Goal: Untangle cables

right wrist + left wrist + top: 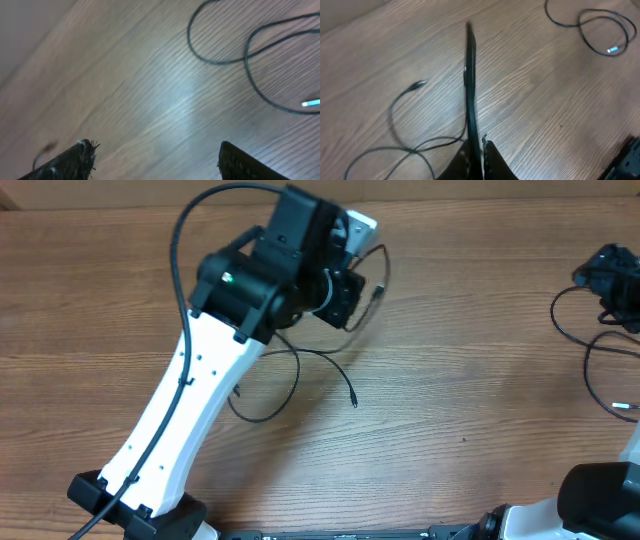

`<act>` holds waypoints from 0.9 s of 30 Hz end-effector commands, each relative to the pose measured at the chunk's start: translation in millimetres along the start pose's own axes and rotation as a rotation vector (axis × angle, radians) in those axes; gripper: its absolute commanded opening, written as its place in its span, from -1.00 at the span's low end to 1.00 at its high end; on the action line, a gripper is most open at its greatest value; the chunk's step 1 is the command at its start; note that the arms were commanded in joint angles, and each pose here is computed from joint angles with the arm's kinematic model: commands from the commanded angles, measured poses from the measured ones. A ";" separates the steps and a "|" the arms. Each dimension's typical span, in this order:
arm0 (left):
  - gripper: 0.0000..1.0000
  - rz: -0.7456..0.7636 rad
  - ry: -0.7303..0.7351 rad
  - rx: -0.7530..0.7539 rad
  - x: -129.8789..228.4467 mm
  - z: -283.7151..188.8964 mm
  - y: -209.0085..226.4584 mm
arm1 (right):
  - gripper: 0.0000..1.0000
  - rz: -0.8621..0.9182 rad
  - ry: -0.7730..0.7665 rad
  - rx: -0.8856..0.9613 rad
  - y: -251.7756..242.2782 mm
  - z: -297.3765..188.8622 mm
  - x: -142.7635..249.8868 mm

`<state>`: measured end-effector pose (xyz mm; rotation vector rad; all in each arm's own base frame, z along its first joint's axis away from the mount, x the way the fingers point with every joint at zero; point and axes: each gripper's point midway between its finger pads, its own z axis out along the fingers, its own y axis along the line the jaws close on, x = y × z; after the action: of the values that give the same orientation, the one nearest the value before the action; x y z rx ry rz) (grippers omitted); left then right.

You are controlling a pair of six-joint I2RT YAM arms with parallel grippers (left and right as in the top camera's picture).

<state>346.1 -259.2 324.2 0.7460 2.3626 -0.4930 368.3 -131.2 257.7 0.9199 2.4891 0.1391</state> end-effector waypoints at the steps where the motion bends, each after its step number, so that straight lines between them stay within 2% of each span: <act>1: -0.62 -0.025 0.000 -0.062 0.2 0.3 13.1 | 0.57 -0.107 0.015 -0.027 17.2 -6.0 10.7; 2: -0.39 -0.047 0.003 -0.082 1.3 -0.3 18.1 | 0.60 -0.117 0.026 -0.029 19.8 -5.8 14.3; 4: -0.08 -0.069 0.020 -0.110 5.9 -1.4 25.5 | 0.64 -0.133 0.045 -0.032 25.3 -5.4 20.9; 6: 0.04 -0.077 0.046 -0.118 12.4 -2.1 28.6 | 0.67 -0.151 0.065 -0.036 31.1 -5.1 28.2; 10: 0.01 -0.124 0.112 -0.220 30.8 -7.6 49.1 | 0.71 -0.242 0.120 -0.099 55.3 -5.8 48.6; 13: 0.01 -0.241 0.147 -0.363 46.2 -19.3 75.8 | 0.72 -0.327 0.155 -0.128 73.3 -5.9 65.6; 17: 0.03 -0.350 0.165 -0.478 62.4 -42.3 99.5 | 0.73 -0.402 0.203 -0.149 94.3 0.1 91.3; 25: 0.05 -0.503 0.334 -0.561 119.3 -87.1 116.4 | 0.74 -0.534 0.333 -0.159 117.8 21.2 154.0; 27: 0.03 -0.501 0.350 -0.514 123.3 -84.9 110.6 | 0.74 -0.574 0.377 -0.184 126.5 25.3 175.8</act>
<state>305.0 -86.7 284.9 0.0498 2.8426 0.1106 348.8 51.7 204.6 0.1797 2.8871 0.3120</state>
